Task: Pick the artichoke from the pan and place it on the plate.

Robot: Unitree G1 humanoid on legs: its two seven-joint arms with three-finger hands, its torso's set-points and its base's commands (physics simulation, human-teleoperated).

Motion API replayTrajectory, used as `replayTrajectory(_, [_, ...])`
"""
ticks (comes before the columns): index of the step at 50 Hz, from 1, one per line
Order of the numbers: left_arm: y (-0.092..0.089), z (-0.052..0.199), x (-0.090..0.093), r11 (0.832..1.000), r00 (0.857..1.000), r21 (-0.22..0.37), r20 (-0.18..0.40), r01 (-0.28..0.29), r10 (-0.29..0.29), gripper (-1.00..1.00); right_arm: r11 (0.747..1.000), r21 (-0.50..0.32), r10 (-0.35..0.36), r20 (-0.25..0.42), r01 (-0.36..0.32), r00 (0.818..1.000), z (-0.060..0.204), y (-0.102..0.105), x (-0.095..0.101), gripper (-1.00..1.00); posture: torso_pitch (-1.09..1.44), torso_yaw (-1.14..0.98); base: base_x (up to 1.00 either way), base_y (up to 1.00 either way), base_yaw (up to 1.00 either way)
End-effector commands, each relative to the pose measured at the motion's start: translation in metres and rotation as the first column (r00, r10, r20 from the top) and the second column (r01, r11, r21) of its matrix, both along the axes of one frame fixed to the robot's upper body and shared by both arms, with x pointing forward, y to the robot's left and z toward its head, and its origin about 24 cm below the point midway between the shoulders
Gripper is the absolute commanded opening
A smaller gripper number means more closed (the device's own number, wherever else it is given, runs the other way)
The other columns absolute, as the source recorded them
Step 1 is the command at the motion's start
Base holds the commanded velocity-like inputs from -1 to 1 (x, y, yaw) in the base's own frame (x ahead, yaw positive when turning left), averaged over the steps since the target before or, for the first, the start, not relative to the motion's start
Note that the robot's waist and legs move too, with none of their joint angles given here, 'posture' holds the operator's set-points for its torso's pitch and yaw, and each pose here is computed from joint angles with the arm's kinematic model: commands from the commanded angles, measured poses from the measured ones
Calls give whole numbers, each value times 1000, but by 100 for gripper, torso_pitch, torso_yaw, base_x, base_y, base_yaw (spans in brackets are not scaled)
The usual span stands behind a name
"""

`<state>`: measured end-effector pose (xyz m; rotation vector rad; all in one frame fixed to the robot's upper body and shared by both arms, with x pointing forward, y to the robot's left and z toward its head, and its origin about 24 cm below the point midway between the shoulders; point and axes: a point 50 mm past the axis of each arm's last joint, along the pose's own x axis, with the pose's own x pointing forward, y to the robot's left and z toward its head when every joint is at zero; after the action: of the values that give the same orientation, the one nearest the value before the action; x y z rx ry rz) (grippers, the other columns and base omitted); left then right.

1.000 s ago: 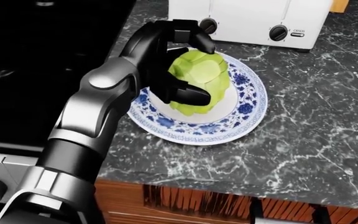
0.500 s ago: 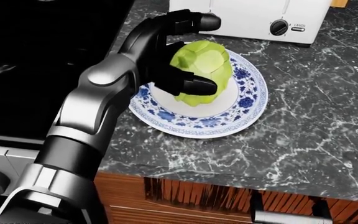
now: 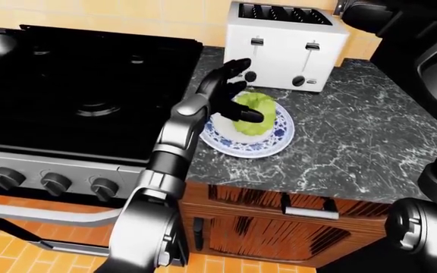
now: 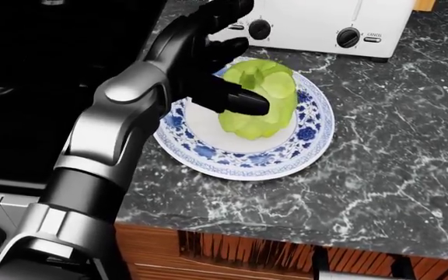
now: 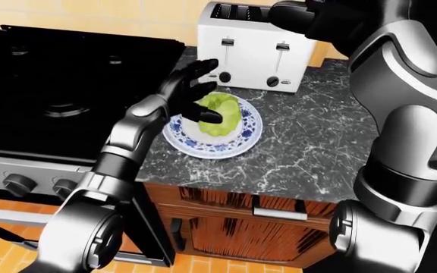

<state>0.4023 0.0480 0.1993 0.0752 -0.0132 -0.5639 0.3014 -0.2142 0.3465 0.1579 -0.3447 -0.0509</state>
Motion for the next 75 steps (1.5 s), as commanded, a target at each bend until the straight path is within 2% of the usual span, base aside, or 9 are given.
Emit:
replayTrajectory(1, [-3,31,-2,1000,994,-28,112,15,-12,87,1000,4,-7,85,7,996,16,-2,-9,100,0,0,0,0,0])
replayTrajectory(13, [3,43,-1,999,991,-40,130,5,0,93,1000,4,-8,84,8,996,15,-2,-7,100,0,0,0,0,0])
replayTrajectory(29, [24,75,-1,996,984,-76,169,-43,55,100,1000,7,-10,86,9,996,16,-2,-9,100,0,0,0,0,0])
replayTrajectory(38, [43,108,-10,990,966,-101,229,-101,122,100,1000,4,-5,89,4,996,18,0,-11,100,0,0,0,0,0])
replayTrajectory(42, [50,115,-11,986,960,-114,239,-125,149,100,1000,5,-6,89,6,996,18,0,-11,100,0,0,0,0,0])
replayTrajectory(46, [62,124,-13,976,948,-142,250,-167,198,100,1000,4,-7,89,7,996,18,-1,-10,100,0,0,0,0,0])
replayTrajectory(54, [80,139,-20,961,929,-187,275,-202,249,100,1000,4,-5,90,5,996,17,0,-10,100,0,0,0,0,0])
replayTrajectory(63, [98,149,-33,943,906,-219,290,-250,308,100,1000,-21,-12,111,15,994,20,2,-13,100,0,0,0,0,0])
replayTrajectory(75, [120,145,-55,920,887,-265,288,-289,361,100,1000,-13,6,130,-5,991,21,5,-16,100,0,0,0,0,0])
